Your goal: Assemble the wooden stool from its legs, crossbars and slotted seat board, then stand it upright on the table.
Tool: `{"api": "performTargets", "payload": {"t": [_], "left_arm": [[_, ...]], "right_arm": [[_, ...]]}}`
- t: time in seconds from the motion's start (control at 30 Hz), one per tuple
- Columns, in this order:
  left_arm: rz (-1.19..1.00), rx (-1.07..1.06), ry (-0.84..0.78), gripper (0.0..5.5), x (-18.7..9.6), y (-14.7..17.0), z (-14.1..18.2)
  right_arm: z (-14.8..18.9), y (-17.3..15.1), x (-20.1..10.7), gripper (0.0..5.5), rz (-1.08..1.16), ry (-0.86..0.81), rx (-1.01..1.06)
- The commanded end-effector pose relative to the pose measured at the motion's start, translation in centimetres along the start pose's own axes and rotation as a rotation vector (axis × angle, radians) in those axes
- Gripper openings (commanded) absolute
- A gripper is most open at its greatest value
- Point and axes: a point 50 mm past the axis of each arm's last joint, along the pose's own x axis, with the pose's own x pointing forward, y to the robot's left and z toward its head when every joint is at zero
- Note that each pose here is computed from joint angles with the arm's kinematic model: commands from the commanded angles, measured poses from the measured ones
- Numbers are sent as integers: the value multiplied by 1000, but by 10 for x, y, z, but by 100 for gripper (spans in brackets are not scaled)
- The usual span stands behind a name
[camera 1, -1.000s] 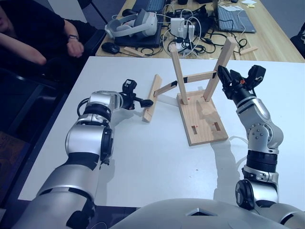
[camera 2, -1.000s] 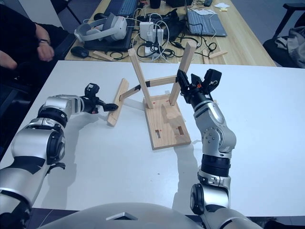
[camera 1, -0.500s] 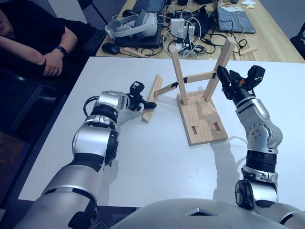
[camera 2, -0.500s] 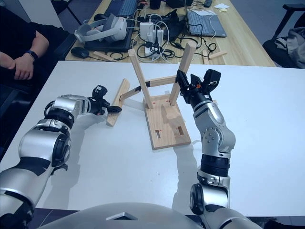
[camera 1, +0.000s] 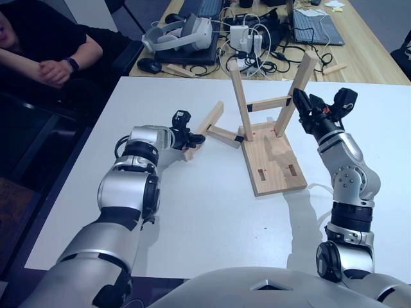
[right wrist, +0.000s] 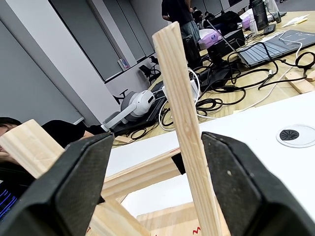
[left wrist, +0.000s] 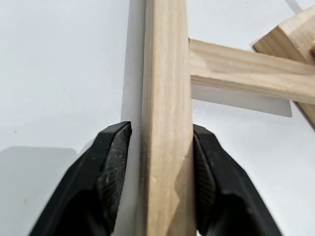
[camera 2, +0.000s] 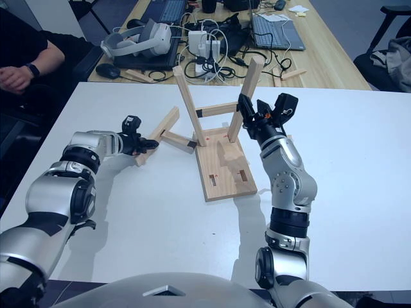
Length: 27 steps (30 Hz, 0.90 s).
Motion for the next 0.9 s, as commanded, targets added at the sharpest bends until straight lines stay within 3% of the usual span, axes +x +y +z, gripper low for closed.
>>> {"api": "performTargets", "payload": {"t": [0.03,0.33,0.47,0.7,0.9], "left_arm": [[33,-29,64,118,1,6,-18],[52,-87,-1,104,-11,14,-6],[50,-135,-101,104,-24,18,14],[88,-155,-356,104,-67,7,49],[224,-130,-725,104,-118,-1,80]], "right_arm": [[0,-1,-1,328,-13,-3,3],[2,-5,-2,328,-35,-28,32],[11,-9,-3,328,-57,-82,56],[38,-3,-1,328,-34,-177,41],[96,-1,7,328,-6,-344,65]]}}
